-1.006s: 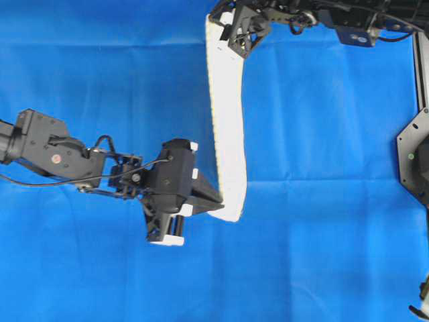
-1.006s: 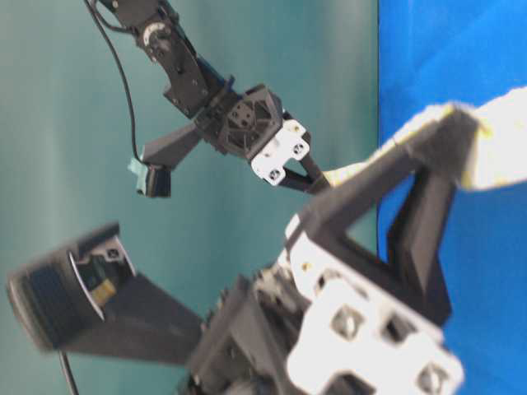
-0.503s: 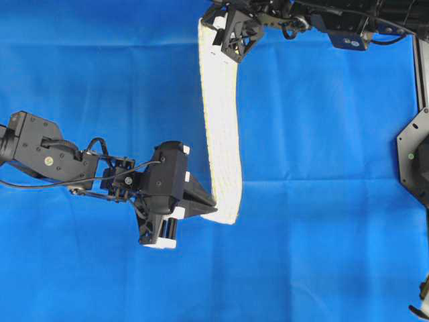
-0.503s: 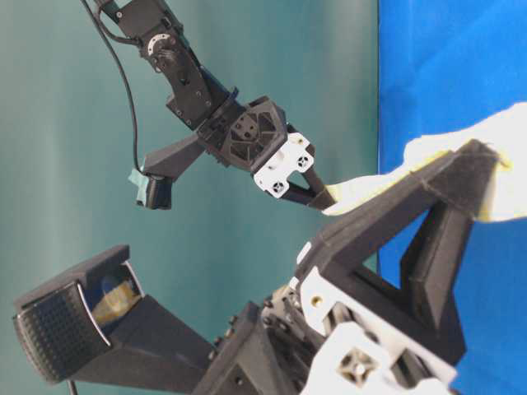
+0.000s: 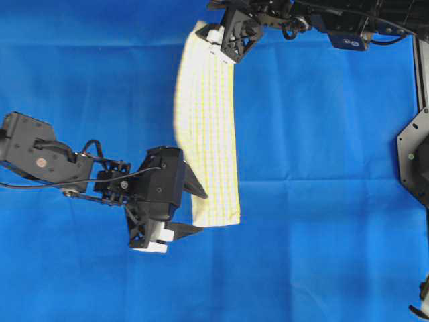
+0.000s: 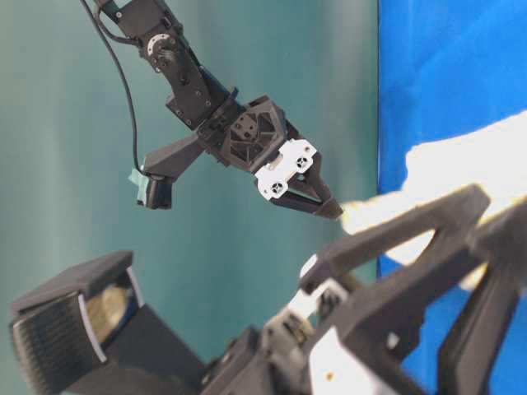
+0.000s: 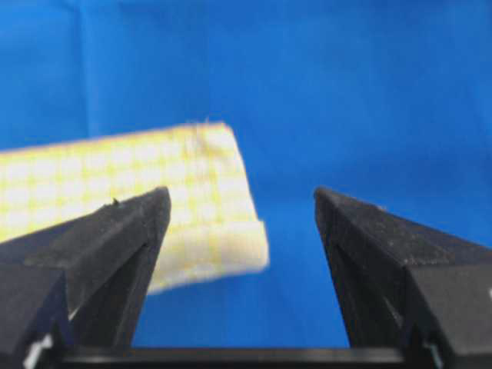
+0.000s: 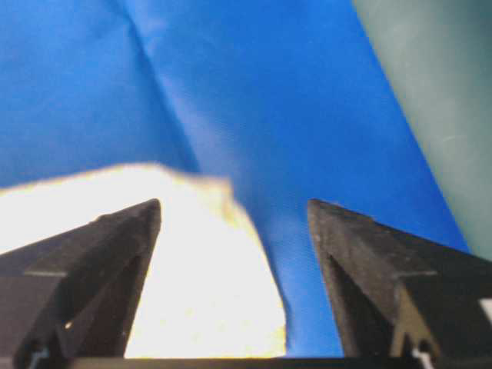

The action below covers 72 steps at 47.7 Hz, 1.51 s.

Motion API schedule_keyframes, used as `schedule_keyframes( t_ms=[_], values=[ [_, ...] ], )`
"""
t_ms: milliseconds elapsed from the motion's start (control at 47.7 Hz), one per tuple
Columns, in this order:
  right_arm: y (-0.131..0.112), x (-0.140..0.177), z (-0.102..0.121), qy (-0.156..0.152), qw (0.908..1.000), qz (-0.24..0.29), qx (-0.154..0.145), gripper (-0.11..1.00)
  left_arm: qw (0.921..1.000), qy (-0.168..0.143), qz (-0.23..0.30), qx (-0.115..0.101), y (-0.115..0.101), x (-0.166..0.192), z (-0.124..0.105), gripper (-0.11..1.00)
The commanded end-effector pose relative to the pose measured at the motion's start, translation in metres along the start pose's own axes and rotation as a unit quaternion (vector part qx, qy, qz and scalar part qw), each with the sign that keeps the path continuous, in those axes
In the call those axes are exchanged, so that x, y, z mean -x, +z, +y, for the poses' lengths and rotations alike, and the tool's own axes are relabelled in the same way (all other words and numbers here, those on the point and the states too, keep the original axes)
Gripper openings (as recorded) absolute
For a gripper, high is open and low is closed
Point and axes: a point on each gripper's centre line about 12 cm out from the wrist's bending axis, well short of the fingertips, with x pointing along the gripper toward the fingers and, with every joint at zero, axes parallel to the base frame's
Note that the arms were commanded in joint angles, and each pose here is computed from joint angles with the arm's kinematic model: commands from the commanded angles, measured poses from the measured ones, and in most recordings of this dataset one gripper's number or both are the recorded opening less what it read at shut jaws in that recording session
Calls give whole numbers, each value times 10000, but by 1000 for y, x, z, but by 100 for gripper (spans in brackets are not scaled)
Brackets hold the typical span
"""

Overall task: Fold the yellow towel.
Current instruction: 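Lay the strip vertically on the table and open both grippers, then move both grippers to the strip's top end and grasp its corners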

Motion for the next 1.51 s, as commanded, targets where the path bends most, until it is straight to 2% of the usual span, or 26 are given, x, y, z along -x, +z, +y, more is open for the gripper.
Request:
schedule_keyframes(
  t_ms=[0,210,356,461,671,901,1257,1383,1488],
  values=[
    [18,19,2,25,9995,-306,3,75,10000,-25,80,5,10,19,-3,68],
    [18,49,2,36,9989,-474,2,72,9996,8,276,88,7,48,0,64],
    [4,73,1,54,9985,-542,-31,72,9997,121,51,211,8,69,12,64],
    [-6,89,4,112,9975,-699,-34,72,9985,274,-318,342,11,88,28,64],
    [-28,120,23,417,9919,-1195,78,72,9902,695,-1049,606,9,117,62,64],
    [-47,148,49,859,9844,-1512,264,72,9861,865,-1276,622,4,130,73,64],
    [-45,145,53,907,9843,-1496,239,72,9837,1061,-1251,741,-2,127,88,64],
    [-42,134,46,778,9867,-1417,173,72,9800,1261,-1292,833,-4,126,103,64],
    [-38,120,33,582,9898,-1298,51,72,9737,1559,-1347,977,-11,121,127,64]
  ],
)
